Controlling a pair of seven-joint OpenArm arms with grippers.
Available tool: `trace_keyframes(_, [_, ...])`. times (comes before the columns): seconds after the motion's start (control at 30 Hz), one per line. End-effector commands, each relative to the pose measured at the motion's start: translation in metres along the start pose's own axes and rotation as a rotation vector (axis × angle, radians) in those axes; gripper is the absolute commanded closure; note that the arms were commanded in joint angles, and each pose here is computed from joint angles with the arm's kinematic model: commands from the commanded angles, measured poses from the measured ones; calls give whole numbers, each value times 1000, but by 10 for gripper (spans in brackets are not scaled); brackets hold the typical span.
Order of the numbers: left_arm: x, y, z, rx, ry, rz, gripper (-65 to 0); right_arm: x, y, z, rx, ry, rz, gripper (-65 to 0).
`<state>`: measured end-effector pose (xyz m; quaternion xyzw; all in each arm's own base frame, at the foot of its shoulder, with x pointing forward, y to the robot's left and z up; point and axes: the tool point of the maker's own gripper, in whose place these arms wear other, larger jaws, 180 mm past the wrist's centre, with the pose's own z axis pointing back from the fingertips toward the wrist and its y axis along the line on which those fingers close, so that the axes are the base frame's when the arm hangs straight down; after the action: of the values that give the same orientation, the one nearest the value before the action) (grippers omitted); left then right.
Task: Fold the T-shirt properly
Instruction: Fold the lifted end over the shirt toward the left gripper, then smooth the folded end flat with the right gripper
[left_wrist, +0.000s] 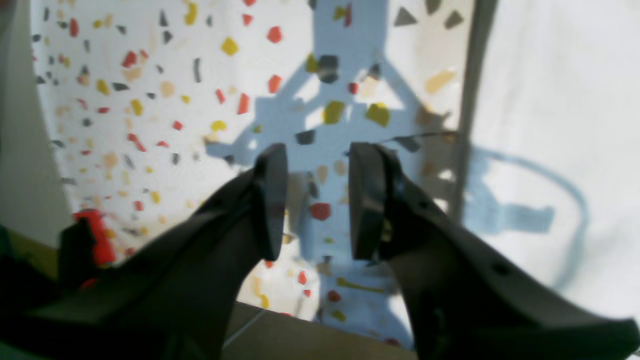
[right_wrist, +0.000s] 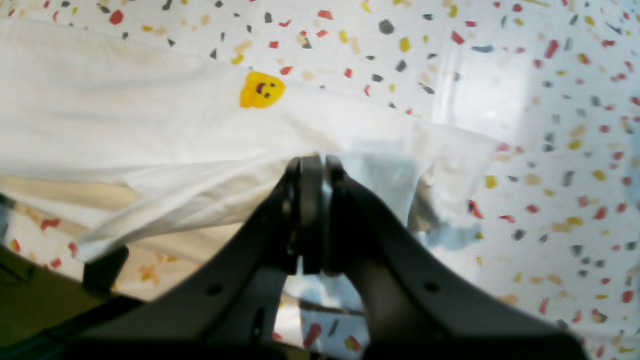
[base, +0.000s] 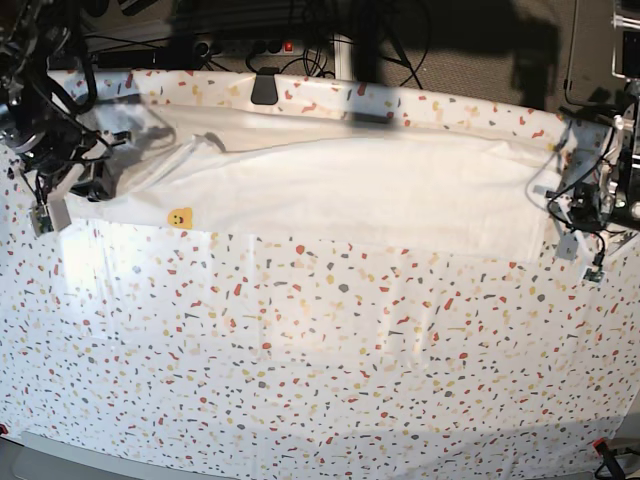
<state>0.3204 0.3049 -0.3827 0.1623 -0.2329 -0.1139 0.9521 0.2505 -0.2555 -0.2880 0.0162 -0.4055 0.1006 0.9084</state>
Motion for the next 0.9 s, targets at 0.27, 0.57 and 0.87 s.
trace_keyframes(0.27, [14,12,6,22,-42,14,-204,9,-23,-36,15,-28,-149,0])
trace_keyframes(0.57, [14,12,6,23,-41,14,-204,-13,14,-35,185,35,-175,0])
trace_keyframes(0.87, [14,12,6,23,-41,14,-204,-61,62,3,315,124,-126,0])
